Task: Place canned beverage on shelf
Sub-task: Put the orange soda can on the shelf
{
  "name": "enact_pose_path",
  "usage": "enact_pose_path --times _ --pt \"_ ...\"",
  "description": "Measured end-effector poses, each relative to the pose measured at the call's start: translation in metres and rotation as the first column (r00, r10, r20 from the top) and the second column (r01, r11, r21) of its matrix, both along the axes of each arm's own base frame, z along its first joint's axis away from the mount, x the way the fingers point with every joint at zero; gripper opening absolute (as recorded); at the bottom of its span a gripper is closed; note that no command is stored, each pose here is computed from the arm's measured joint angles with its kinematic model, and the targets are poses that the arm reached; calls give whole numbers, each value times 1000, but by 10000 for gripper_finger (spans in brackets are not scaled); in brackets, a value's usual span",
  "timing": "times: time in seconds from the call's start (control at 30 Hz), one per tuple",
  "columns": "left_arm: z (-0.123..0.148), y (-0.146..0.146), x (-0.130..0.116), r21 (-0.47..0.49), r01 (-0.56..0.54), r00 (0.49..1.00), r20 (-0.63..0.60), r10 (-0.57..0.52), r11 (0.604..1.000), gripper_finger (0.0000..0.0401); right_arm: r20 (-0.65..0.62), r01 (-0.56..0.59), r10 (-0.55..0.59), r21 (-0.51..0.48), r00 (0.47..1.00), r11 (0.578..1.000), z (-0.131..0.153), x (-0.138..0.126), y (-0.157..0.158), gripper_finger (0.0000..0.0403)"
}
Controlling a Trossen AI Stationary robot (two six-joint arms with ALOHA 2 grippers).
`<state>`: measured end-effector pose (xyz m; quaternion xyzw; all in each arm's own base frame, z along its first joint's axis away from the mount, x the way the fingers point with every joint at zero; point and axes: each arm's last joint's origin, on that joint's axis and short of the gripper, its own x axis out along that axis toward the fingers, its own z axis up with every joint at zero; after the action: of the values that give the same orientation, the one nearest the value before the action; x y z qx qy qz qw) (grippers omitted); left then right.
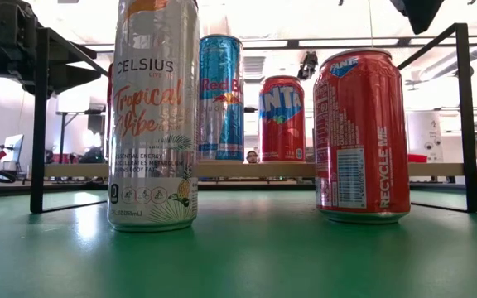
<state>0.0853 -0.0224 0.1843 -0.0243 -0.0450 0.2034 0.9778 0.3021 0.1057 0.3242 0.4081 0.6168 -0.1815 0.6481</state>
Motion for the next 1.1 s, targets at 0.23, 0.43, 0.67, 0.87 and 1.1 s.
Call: enact_pose_path --times 0.23,0.43,0.67,0.87,1.1 --pt "0 0 0 0 0 1000 0 0 1000 340 45 -367 370 -71 928 928 -28 14 32 370" --pt "0 0 0 0 0 1000 0 0 1000 340 8 -620 631 -176 776 765 -49 21 43 370" --pt "0 0 0 0 1 1000 0 -1 1000 340 -55 -778 800 -283 598 561 -65 29 44 370" --pt "0 0 0 0 0 1000 0 0 1000 340 -60 -782 822 -355 567 513 -63 32 43 370" --pt "0 0 0 0 0 1000 -1 0 1000 340 6 -752 827 -412 562 514 -60 39 45 370"
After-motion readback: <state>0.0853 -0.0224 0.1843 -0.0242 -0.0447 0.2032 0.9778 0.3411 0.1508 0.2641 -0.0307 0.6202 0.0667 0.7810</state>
